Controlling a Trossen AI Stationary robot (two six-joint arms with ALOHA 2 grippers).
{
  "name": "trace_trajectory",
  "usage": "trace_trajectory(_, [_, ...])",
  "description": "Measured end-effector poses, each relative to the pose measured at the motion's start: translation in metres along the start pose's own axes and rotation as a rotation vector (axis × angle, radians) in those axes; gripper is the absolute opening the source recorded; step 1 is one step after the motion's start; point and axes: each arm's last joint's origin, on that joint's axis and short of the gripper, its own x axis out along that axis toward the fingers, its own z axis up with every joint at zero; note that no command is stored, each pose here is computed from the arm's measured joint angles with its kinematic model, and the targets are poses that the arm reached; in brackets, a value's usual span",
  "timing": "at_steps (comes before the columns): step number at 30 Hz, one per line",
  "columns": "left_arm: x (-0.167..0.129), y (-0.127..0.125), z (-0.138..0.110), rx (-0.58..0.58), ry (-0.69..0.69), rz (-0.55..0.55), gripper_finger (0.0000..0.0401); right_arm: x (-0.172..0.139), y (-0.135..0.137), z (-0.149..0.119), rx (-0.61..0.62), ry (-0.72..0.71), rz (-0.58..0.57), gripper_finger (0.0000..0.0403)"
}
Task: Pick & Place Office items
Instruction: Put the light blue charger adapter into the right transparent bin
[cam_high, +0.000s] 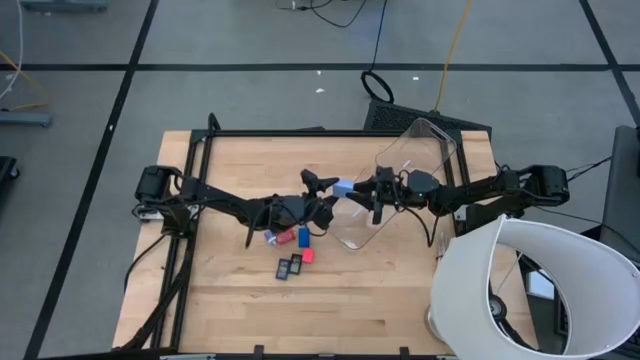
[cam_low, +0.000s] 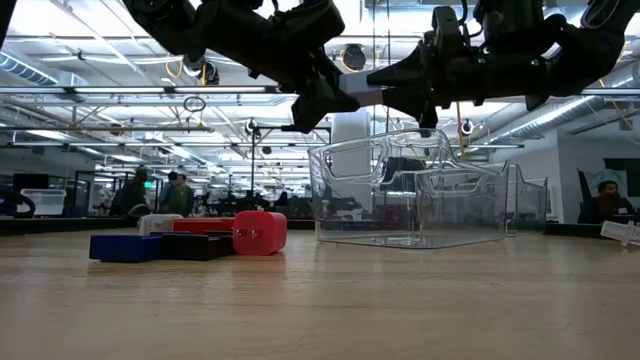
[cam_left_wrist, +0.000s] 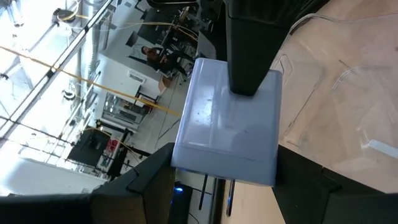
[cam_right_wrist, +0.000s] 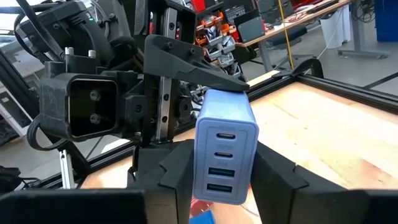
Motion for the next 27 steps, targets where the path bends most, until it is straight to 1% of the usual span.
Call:
trace_trajectory(3, [-0.009,-0.005,0.008,-0.035,0.036,0.041,0.0241,-0.001,0.001,0.001,-0.022,0.02,0.007,0.0115])
trace_trajectory(5, [-0.017,-0.007,0.012,-0.027,0.07,0.07,0.0252,-0.004,0.0,0.004,-0.045,0.027,0.001,0.0115])
trace_trajectory(7, [-0.023,-0.005,0.018,-0.05,0.033,0.055,0.0262,-0.007,-0.002,0.005,-0.05,0.036,-0.035,0.0115])
trace_trajectory(10, [-0.03,0.003,0.025,-0.122,-0.049,0.016,0.027,-0.011,0.0,0.008,-0.051,0.041,-0.032,0.0115])
trace_trajectory(12, [-0.034,0.007,0.028,-0.168,-0.067,0.006,0.0271,-0.012,0.002,0.011,-0.061,0.029,-0.021,0.0115])
trace_trajectory(15, [-0.04,0.018,0.029,-0.258,-0.059,0.003,0.0272,-0.015,0.002,0.013,-0.067,0.041,-0.037,0.0115])
trace_trajectory(16, [-0.042,0.022,0.03,-0.297,-0.07,-0.016,0.0272,-0.017,0.003,0.014,-0.07,0.043,-0.037,0.0115])
trace_trajectory(17, [-0.045,0.027,0.029,-0.329,-0.09,-0.058,0.0273,-0.019,0.004,0.015,-0.074,0.047,-0.037,0.0115])
trace_trajectory(18, [-0.048,0.031,0.027,-0.353,-0.124,-0.125,0.0273,-0.021,0.005,0.017,-0.082,0.043,-0.038,0.0115])
trace_trajectory(21, [-0.053,0.046,0.016,-0.393,-0.258,-0.382,0.0273,-0.027,0.005,0.02,-0.106,0.052,-0.104,0.0115])
trace_trajectory(22, [-0.054,0.052,0.01,-0.407,-0.28,-0.451,0.0273,-0.029,0.004,0.02,-0.114,0.06,-0.128,0.0115])
trace_trajectory(24, [-0.056,0.065,-0.002,-0.457,-0.302,-0.542,0.0273,-0.034,0.005,0.024,-0.134,0.056,-0.172,0.0115])
trace_trajectory(27, [-0.059,0.08,-0.022,-0.54,-0.307,-0.607,0.0273,-0.043,0.003,0.026,-0.173,0.066,-0.285,0.0115])
